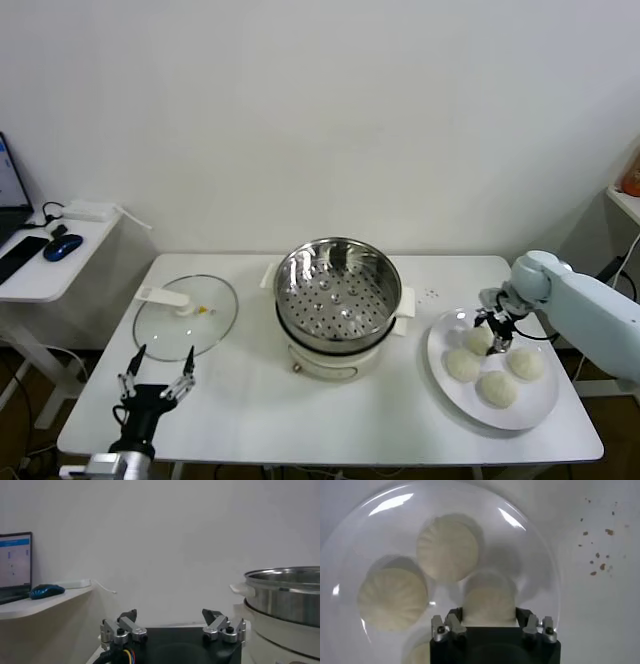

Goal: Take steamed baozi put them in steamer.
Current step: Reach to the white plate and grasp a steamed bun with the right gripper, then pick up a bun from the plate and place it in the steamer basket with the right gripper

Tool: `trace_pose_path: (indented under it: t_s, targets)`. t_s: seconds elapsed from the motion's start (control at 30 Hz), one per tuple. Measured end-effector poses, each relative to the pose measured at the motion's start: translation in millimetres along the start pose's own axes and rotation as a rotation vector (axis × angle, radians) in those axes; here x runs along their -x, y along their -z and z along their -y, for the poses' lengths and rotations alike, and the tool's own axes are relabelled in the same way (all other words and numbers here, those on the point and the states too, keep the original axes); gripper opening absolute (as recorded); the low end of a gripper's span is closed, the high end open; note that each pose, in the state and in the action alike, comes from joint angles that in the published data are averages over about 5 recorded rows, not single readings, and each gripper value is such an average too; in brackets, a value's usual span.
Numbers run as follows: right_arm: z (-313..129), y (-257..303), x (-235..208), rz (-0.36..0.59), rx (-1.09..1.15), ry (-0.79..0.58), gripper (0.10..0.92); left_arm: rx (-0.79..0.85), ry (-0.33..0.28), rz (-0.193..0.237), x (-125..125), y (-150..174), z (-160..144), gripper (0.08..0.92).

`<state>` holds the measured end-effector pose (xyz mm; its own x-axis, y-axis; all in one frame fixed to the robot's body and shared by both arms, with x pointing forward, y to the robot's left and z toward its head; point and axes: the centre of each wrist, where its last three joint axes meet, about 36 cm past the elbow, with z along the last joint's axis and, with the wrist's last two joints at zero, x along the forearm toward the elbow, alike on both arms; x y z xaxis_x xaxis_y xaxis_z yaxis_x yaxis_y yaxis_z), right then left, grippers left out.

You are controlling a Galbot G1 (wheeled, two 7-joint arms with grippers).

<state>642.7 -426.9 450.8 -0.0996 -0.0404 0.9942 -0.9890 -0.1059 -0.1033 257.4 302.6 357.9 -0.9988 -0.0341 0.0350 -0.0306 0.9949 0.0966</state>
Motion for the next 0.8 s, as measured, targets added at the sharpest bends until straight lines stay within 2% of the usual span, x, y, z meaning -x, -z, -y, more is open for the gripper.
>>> trace_pose_path:
  t_s: [0.4, 0.8]
  targets:
    - [2, 4, -33, 0.026, -0.036, -0.040, 0.670, 0.002, 0.006, -0.001, -1, -1, -2, 0.823]
    - [16, 45, -132, 0.074, -0.217, -0.146, 0.670, -0.007, 0.000, -0.003, -4, 1, 1, 0.823]
